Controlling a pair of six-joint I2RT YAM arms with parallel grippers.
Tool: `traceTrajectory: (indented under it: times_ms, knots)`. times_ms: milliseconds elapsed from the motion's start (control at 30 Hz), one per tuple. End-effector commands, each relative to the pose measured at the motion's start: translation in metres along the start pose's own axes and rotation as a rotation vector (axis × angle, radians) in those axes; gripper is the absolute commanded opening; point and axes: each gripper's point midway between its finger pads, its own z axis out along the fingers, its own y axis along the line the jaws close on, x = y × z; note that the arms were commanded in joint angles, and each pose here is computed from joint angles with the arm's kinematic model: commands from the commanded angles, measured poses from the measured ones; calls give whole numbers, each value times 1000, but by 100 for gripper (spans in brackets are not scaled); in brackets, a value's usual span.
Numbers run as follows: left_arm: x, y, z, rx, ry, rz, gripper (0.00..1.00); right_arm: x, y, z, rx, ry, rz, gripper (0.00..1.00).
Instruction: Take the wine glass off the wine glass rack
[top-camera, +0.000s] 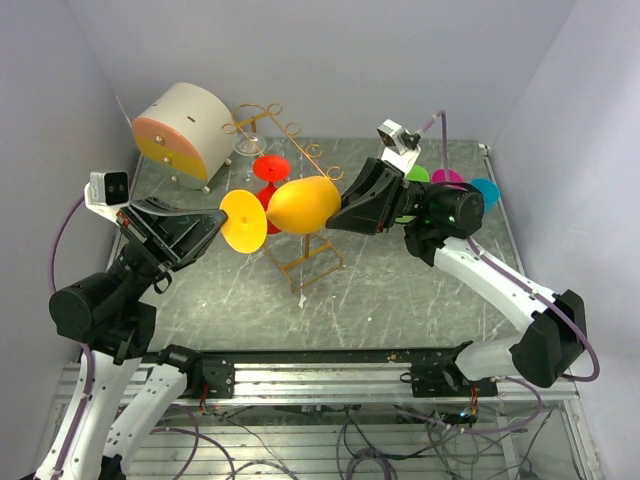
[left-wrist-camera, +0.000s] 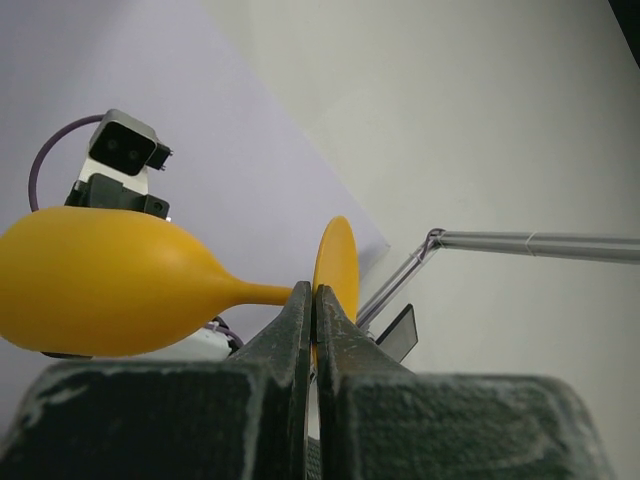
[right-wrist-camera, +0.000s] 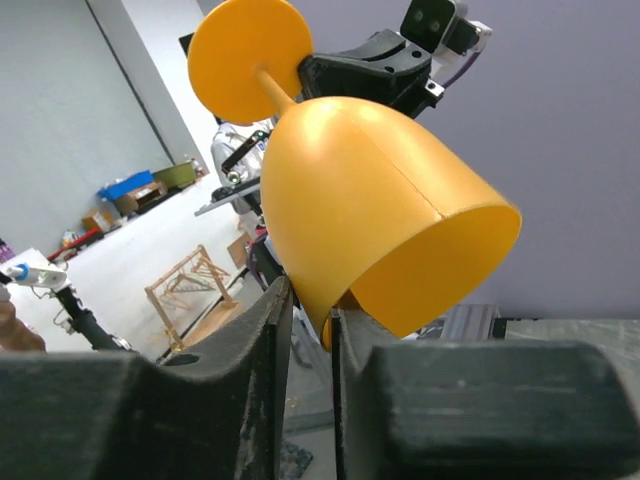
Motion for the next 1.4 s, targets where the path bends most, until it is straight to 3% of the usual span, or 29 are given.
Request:
traceTrajectory:
  times_ms: [0, 33, 100, 333, 467, 600, 767, 900, 1067, 1367]
  knots:
    - [2, -2, -3, 20, -2, 9, 7, -13, 18, 7, -52, -28, -70, 10]
    - [2, 0, -3, 14, -3, 11, 7, -14, 20, 7, -55, -28, -73, 3]
    - [2, 4, -4, -5, -6, 14, 10, -14, 23, 6, -50, -28, -83, 0]
    - [-4, 44, -16, -250, -54, 82, 44, -14, 13, -5, 205, 0, -142, 0]
    - [-15, 76, -34, -479, -95, 182, 50, -31, 8, -39, 559, -3, -288, 0]
    - [-27, 106, -54, -697, -123, 250, 50, -47, -4, -103, 1002, -6, -355, 0]
    - [-40, 142, -74, -912, -101, 340, 49, -24, -27, -201, 1547, 125, -245, 0]
    - [-50, 166, -85, -1061, -52, 400, 48, 4, -32, -258, 1841, 267, -164, 0]
    - [-57, 187, -92, -1179, 16, 448, 47, 29, -32, -276, 1913, 363, -87, 0]
    - [-52, 215, -101, -1257, 92, 429, 45, 88, -74, -296, 1922, 689, 67, 0]
